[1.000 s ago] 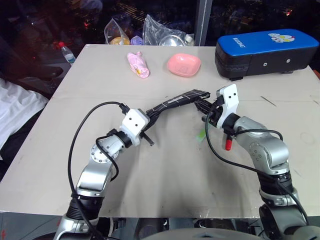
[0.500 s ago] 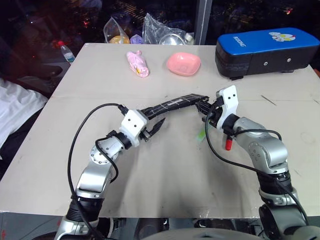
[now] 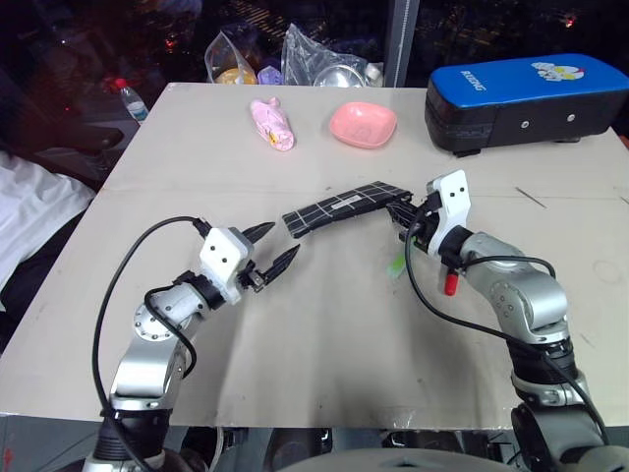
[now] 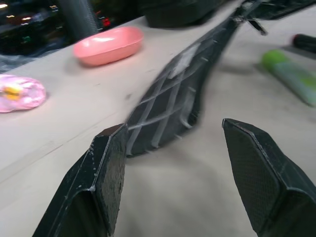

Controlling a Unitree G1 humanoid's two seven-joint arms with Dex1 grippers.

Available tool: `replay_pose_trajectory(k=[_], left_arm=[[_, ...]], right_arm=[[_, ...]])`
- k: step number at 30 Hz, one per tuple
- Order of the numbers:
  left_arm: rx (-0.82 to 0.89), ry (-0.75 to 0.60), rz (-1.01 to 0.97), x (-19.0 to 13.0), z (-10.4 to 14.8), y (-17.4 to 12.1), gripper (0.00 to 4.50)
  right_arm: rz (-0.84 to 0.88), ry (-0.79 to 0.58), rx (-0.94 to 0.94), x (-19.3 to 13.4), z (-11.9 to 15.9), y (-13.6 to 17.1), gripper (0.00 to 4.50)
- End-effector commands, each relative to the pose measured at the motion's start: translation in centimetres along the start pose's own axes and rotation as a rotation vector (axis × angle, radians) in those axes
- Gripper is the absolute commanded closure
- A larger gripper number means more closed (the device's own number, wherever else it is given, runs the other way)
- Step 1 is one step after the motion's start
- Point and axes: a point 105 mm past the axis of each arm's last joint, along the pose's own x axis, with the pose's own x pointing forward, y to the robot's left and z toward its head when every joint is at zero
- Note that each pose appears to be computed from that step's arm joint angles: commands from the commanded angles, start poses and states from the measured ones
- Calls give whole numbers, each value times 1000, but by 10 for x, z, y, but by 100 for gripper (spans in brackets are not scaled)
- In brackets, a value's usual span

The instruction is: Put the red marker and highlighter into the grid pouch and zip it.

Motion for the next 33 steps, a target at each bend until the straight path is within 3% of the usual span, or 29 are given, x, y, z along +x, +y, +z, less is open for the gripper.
replay_pose_trajectory(k=[1, 5, 9, 27, 33], left_arm=[[99, -27, -67, 3, -1, 8, 142], [340, -39, -93, 8, -2, 21, 142], [476, -78, -142, 13, -3, 23, 142], [451, -199, -152, 39, 7, 10, 142], [434, -227, -144, 42, 11, 9, 415]], right_arm=[[22, -50, -25, -1, 16, 6, 450], [23, -51, -26, -1, 17, 7, 450], [23, -50, -25, -2, 17, 8, 450], [10, -38, -29, -7, 14, 9, 450], [15, -31, -31, -6, 12, 9, 450]])
